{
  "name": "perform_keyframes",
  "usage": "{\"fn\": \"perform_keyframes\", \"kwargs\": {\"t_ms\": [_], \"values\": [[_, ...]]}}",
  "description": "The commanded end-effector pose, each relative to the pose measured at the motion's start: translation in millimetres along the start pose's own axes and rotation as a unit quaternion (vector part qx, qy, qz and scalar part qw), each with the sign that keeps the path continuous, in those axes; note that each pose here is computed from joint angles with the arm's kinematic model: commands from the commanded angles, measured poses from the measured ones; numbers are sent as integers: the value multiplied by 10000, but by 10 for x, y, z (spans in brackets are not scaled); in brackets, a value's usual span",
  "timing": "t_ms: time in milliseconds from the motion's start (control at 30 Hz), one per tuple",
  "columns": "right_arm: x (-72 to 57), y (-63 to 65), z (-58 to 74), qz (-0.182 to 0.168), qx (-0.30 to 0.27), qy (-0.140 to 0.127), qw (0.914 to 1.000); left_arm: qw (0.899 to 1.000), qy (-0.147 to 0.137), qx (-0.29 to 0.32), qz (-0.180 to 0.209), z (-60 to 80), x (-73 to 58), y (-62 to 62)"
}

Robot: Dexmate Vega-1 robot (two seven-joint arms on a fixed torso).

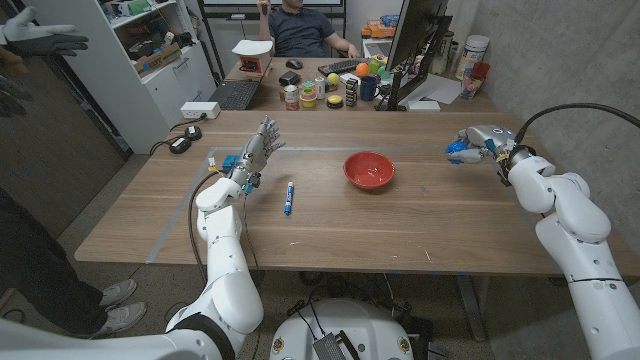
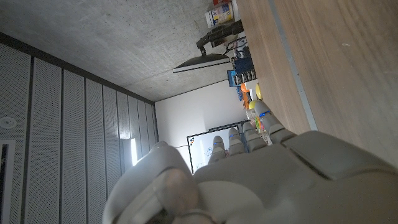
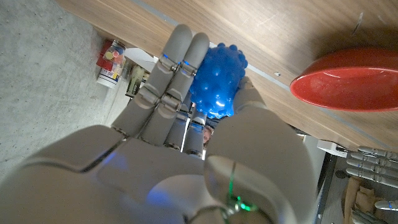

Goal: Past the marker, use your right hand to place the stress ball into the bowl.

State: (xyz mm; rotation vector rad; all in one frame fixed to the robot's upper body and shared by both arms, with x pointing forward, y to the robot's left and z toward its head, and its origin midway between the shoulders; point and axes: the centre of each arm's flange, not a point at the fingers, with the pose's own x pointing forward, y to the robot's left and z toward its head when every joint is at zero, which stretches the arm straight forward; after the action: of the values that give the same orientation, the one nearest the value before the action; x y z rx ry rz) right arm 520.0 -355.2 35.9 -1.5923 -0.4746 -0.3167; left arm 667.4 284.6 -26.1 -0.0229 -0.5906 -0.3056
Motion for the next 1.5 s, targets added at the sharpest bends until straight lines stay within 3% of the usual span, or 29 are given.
{"fn": "perform_keyframes", "kwargs": {"t_ms": [33,500,900,1500], "values": [[-61,-143,149,-443,-81,-379,9983,10000,-24,10,-18,20,-14,-39],[66,-259,368,-642,-226,-788,9946,10000,-46,-2,17,28,-76,-46],[233,-288,664,-732,-333,-1249,9889,10000,-70,2,63,42,-135,-23],[319,-330,1133,-937,-524,-2028,9733,9999,-58,-8,117,18,-171,7]]}}
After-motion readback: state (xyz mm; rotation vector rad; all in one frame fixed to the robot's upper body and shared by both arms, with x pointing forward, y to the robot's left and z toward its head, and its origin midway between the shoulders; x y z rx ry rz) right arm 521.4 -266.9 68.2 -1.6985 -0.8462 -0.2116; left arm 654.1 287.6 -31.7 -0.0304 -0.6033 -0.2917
